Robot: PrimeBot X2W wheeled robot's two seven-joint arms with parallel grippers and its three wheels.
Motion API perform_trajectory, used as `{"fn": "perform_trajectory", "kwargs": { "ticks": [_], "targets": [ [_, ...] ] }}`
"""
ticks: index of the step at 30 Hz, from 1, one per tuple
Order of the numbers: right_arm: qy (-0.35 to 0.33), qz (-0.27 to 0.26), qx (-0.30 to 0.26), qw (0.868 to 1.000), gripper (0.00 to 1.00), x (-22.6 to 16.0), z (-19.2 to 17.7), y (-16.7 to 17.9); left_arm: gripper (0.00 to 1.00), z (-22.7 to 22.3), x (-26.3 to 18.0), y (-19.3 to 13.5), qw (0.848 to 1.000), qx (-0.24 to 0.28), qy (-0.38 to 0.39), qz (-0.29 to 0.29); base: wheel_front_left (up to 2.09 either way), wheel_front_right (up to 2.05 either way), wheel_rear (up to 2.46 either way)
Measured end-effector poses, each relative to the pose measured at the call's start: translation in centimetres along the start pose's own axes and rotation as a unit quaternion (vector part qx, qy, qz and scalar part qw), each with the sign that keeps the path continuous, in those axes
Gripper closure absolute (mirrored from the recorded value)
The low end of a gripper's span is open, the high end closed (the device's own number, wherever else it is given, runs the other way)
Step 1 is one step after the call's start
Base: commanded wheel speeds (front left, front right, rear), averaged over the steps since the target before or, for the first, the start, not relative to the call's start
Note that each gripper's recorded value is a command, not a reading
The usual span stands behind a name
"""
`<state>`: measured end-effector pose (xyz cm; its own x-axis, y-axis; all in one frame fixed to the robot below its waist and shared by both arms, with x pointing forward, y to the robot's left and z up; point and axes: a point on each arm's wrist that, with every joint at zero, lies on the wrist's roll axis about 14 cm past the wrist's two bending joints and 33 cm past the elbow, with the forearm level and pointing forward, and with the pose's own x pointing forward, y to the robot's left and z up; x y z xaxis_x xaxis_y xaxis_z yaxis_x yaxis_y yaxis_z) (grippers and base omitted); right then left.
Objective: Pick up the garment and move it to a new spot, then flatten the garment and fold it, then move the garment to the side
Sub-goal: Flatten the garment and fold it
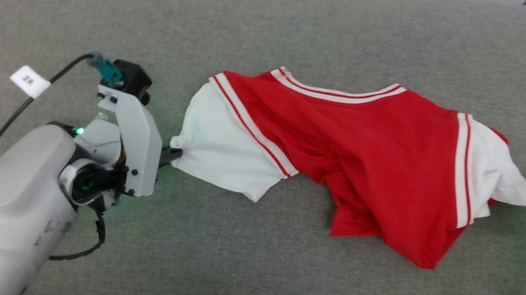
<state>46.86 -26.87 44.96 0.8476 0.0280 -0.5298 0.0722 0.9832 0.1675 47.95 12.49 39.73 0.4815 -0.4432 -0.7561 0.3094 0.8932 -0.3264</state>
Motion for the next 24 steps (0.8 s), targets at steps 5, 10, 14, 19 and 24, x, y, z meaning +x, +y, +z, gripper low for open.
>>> {"fn": "perform_trajectory", "kwargs": {
  "ticks": [5, 10, 14, 19, 24],
  "targets": [
    [0.058, -0.001, 0.014, 0.998, 0.00, 1.5, -1.8, -0.1, 1.00, 0.0, 0.0, 0.1, 1.000, -0.002, -0.004, -0.003, 0.00, 0.00, 0.00],
    [0.095, -0.001, 0.017, 0.995, 0.00, 2.7, -3.2, 0.1, 1.00, -0.2, 0.0, 0.3, 1.000, -0.008, -0.006, -0.004, 0.00, 0.00, 0.00],
    [0.117, -0.003, 0.020, 0.993, 0.41, 3.3, -4.1, 0.2, 1.00, -0.2, 0.0, 0.5, 1.000, -0.012, -0.008, -0.005, 0.00, 0.00, 0.00],
    [0.124, -0.001, 0.020, 0.992, 1.00, 3.7, -4.2, 0.4, 1.00, -0.3, -0.1, 0.7, 1.000, -0.015, -0.009, -0.003, 0.00, 0.00, 0.00],
    [0.127, 0.002, 0.016, 0.992, 1.00, 3.5, -3.8, 0.6, 1.00, -0.3, -0.5, 1.1, 1.000, -0.013, -0.009, 0.002, 0.00, 0.00, 0.00]
  ]
}}
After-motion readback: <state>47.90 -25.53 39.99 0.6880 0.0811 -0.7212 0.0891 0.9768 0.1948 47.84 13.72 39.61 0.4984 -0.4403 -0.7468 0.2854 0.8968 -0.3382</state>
